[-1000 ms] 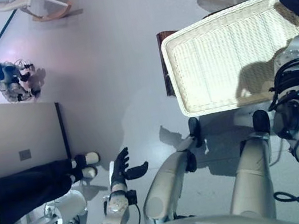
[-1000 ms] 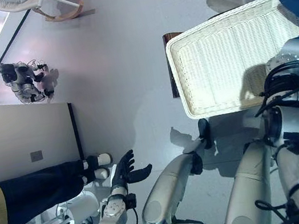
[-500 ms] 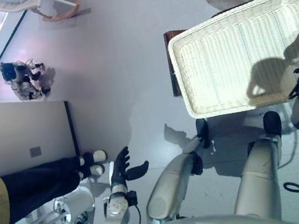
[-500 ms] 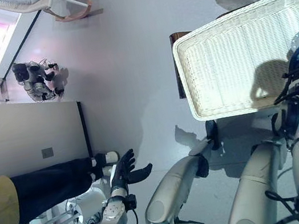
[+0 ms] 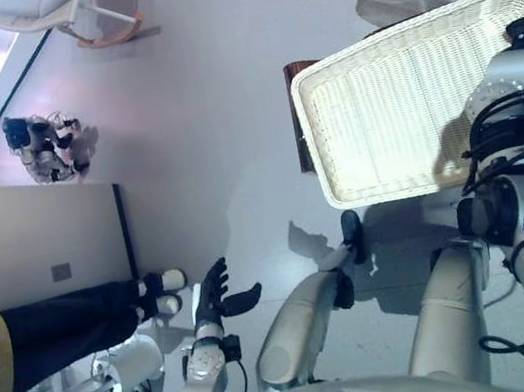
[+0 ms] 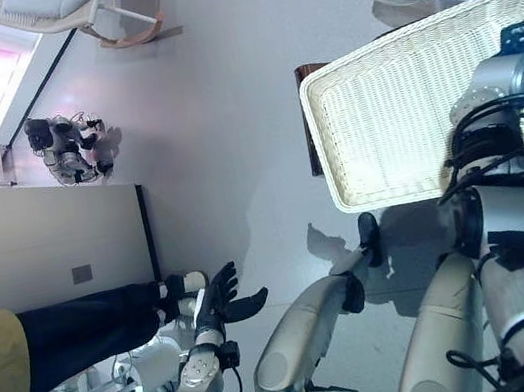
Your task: Pick up the clothes and place them into the washing machine
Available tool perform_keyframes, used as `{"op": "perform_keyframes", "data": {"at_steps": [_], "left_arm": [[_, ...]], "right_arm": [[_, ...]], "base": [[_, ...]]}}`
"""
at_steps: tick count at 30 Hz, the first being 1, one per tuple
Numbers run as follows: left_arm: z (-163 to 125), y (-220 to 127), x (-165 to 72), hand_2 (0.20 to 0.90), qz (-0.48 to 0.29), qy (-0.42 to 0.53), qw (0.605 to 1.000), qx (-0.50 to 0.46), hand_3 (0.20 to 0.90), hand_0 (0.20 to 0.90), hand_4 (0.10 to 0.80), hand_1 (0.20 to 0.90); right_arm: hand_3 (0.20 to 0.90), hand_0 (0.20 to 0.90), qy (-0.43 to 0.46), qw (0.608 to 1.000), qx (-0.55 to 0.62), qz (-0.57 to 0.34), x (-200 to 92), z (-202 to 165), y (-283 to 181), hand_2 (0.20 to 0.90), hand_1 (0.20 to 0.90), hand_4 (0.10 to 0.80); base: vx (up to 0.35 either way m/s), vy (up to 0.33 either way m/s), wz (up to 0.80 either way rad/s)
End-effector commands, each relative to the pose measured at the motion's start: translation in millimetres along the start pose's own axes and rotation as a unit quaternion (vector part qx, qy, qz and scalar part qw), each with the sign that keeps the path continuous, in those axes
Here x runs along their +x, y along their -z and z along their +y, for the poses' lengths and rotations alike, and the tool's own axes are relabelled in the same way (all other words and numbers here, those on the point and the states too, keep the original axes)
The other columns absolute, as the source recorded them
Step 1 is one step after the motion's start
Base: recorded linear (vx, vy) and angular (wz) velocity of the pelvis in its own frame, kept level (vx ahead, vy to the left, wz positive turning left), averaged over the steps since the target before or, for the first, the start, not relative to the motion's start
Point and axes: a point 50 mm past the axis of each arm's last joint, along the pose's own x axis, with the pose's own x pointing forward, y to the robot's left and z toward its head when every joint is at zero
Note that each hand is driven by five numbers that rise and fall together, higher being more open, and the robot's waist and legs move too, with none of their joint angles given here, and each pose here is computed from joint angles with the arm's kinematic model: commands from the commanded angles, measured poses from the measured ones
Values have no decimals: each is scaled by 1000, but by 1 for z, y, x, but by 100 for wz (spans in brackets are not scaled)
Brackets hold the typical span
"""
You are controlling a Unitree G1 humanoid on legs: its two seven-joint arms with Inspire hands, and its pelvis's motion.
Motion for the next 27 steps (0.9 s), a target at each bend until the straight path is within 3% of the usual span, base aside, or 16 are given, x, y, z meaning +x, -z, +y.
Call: {"op": "perform_keyframes", "data": {"at_steps": [1, 10, 17, 19, 27], "left_arm": [[43, 5, 1, 900, 11, -75, 997, 19, 900, 900, 800, 900], [40, 5, 2, 900, 16, -73, 997, 18, 900, 900, 800, 900], [41, 25, -7, 900, 59, -69, 996, 12, 900, 900, 800, 900], [47, 26, -8, 900, 62, -79, 995, 2, 900, 900, 800, 900], [61, 37, -15, 900, 85, -121, 989, -27, 900, 900, 800, 900]], "right_arm": [[900, 900, -70, 997, -23, -38, 1, 11, -12, 900, 900, 800], [900, 900, -14, 999, -18, 22, -11, -36, 26, 900, 900, 800], [900, 900, -1, 992, -94, 82, -43, -113, 60, 900, 900, 800], [900, 900, -5, 990, -110, 89, -53, -120, 66, 900, 900, 800], [900, 900, 39, 976, -166, 134, -68, -169, 76, 900, 900, 800]], "base": [[51, 4, 2], [31, 15, -1], [159, 8, -6], [41, -12, -15], [176, -206, -8]]}}
